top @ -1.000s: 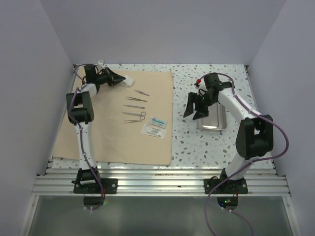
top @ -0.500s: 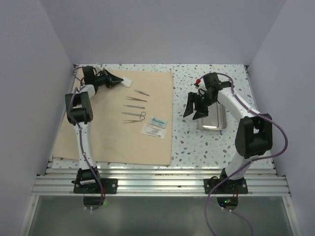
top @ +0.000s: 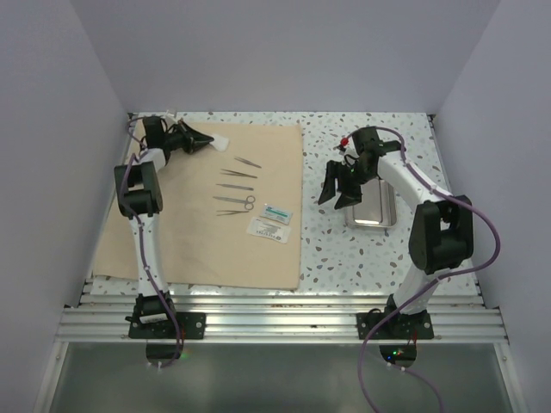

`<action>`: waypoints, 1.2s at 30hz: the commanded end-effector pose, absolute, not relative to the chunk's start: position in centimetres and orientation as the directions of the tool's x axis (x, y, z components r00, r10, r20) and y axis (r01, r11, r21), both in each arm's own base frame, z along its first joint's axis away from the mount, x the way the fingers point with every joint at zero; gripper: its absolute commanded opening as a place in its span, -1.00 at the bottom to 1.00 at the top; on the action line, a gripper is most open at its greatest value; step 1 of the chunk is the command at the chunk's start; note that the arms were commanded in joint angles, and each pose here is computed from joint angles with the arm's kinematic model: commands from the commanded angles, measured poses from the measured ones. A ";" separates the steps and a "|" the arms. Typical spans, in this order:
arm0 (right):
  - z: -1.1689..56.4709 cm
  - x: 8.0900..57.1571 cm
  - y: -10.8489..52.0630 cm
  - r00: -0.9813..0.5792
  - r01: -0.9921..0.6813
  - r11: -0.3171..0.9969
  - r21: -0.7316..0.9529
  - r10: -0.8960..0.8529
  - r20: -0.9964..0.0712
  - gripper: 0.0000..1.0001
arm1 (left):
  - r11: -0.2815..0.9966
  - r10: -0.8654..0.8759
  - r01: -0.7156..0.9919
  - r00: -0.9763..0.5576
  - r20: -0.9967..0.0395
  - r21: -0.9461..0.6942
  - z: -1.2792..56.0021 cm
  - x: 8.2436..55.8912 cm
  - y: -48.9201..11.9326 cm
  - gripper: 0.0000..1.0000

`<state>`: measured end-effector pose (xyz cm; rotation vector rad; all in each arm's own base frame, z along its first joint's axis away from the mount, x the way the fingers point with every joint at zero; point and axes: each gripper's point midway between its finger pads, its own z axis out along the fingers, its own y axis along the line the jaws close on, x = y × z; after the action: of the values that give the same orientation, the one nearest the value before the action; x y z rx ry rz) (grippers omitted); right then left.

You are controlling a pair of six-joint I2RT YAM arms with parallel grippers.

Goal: Prepare the surgical pack

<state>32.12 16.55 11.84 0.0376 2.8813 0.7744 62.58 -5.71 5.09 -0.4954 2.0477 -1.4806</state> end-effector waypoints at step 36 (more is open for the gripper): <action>12.9 33.4 18.5 -0.985 -0.072 0.847 0.526 0.024 -0.172 0.25 | 0.353 -0.672 0.023 -0.689 -0.271 -0.935 10.0 62.7 -1.4 0.17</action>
<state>33.21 17.97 11.37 0.0121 2.8936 0.7818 62.63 -3.29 5.78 -0.6276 2.0256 -1.4571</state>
